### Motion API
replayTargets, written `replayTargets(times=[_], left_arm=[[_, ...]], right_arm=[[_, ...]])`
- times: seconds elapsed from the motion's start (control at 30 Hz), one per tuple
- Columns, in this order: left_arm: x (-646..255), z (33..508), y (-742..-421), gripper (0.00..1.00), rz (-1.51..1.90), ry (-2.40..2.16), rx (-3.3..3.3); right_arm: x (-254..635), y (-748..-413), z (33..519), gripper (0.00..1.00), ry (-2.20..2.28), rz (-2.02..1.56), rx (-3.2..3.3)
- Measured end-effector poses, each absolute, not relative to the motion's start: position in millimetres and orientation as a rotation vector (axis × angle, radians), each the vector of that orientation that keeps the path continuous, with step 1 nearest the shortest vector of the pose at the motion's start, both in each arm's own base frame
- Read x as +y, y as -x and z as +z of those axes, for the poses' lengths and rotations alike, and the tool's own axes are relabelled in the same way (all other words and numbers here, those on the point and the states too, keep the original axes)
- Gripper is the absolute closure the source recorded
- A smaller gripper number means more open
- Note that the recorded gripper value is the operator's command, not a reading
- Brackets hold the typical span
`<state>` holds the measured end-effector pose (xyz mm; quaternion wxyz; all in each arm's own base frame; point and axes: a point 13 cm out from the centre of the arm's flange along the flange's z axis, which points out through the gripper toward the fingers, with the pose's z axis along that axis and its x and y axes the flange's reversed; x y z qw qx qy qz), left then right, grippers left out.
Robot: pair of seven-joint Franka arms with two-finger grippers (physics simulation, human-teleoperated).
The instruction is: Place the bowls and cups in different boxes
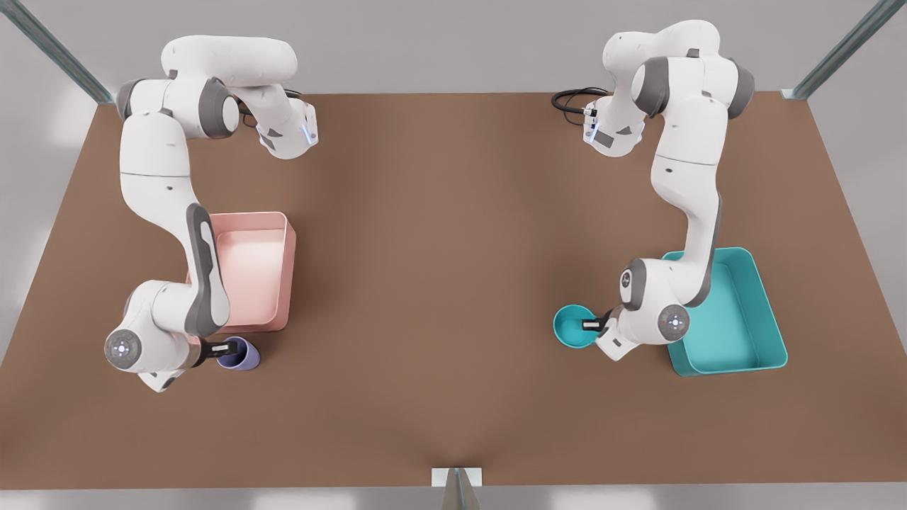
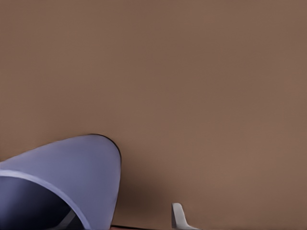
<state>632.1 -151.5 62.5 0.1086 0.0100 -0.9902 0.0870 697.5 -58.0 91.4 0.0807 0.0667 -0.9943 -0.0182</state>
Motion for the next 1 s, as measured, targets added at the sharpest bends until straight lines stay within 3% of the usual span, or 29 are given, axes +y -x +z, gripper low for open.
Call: replayTargets(times=[0.07, 0.2, 0.27, 0.37, 0.47, 0.57, 0.63, 0.73, 0.77, 0.8, 0.87, 0.93, 1.0], left_arm=[[-152, 75, -638, 0.79, 0.264, -0.028, -2.925], [-123, 150, -658, 0.79, 0.251, -0.053, -2.992], [-53, 213, -668, 0.79, 0.193, -0.143, -3.049], [91, 240, -650, 0.79, 0.113, -0.391, -3.022], [165, 232, -619, 0.79, 0.026, -0.467, -2.962], [179, 181, -580, 0.79, -0.005, -0.44, -2.872], [183, 141, -567, 0.79, -0.025, -0.414, -2.844], [189, 112, -567, 0.79, -0.041, -0.391, -2.855], [190, 109, -570, 0.76, -0.044, -0.382, -2.866], [190, 105, -572, 0.57, -0.045, -0.374, -2.873], [188, 100, -575, 0.0, -0.029, -0.356, -2.889], [184, 106, -584, 0.0, 0.008, -0.329, -2.922], [187, 156, -603, 0.0, 0.004, -0.286, -2.996]], right_arm=[[-56, -698, 91, 0.78, -0.207, -0.055, -2.973], [-49, -701, 96, 0.79, -0.229, -0.062, -2.98], [-46, -706, 106, 0.79, -0.238, -0.064, -2.995], [-34, -719, 159, 0.79, -0.264, -0.09, -3.058], [-27, -714, 245, 0.79, -0.279, -0.129, -3.102], [-35, -666, 305, 0.79, -0.27, -0.149, -3.057], [-47, -621, 318, 0.79, -0.248, -0.156, -3.0], [-56, -569, 296, 0.79, -0.239, -0.145, -2.889], [-57, -557, 281, 0.79, -0.244, -0.137, -2.853], [-56, -547, 265, 0.79, -0.25, -0.131, -2.825], [-56, -535, 228, 0.79, -0.259, -0.121, -2.789], [-57, -539, 195, 0.79, -0.266, -0.109, -2.787], [-59, -548, 167, 0.79, -0.274, -0.097, -2.808]])
